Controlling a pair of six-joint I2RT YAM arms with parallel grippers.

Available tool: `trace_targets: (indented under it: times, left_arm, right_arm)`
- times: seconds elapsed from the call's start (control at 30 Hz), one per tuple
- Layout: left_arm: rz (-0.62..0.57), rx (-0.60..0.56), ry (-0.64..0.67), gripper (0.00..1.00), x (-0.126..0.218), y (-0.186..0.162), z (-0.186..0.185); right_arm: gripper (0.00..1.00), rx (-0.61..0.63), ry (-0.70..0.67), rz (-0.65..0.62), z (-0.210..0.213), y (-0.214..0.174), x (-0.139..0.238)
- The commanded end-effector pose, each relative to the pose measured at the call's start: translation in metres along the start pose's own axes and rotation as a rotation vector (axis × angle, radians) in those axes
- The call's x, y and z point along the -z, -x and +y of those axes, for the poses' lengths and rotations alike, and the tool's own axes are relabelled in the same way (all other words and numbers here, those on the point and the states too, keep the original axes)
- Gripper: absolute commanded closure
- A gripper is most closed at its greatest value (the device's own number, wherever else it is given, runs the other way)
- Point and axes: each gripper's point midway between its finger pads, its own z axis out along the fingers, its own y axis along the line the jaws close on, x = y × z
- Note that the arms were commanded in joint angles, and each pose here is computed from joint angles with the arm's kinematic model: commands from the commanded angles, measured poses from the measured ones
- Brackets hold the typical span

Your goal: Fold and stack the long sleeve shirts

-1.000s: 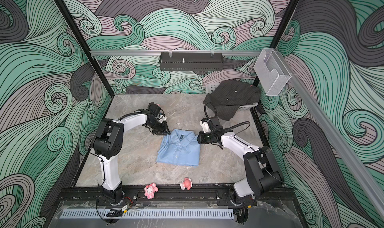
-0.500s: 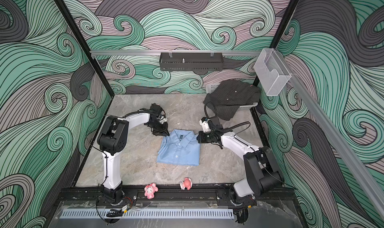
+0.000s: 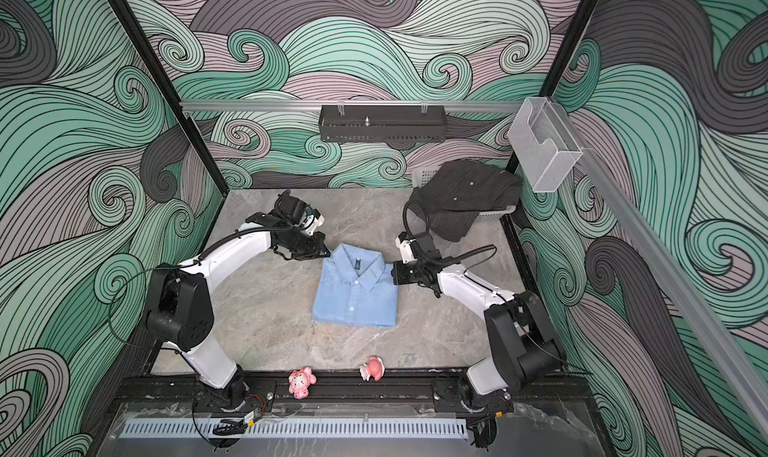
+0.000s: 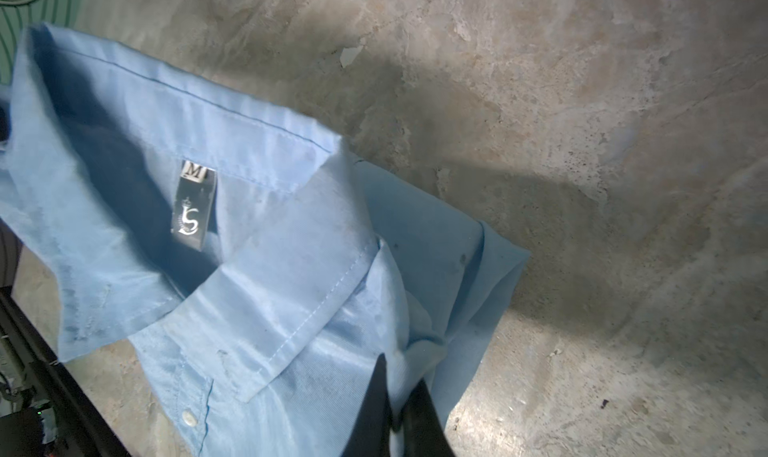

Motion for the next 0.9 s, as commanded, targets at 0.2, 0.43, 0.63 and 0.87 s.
trace_targets:
  times: [0.2, 0.43, 0.63, 0.87]
  left_arm:
    - [0.054, 0.149, 0.112, 1.0, -0.045, 0.0, 0.059]
    - [-0.012, 0.106, 0.133, 0.59, -0.008, 0.012, 0.044]
    - [-0.069, 0.095, 0.082, 0.54, 0.029, -0.013, 0.014]
    - [0.085, 0.211, -0.275, 0.6, -0.049, -0.067, -0.054]
  right_arm:
    - [0.87, -0.046, -0.136, 0.078, -0.023, 0.01, -0.021]
    - [0.34, -0.053, -0.153, -0.02, -0.013, 0.023, 0.02]
    - [0.44, -0.121, 0.039, -0.019, 0.024, 0.002, 0.048]
    - [0.8, -0.286, 0.332, 0.081, 0.053, -0.03, 0.008]
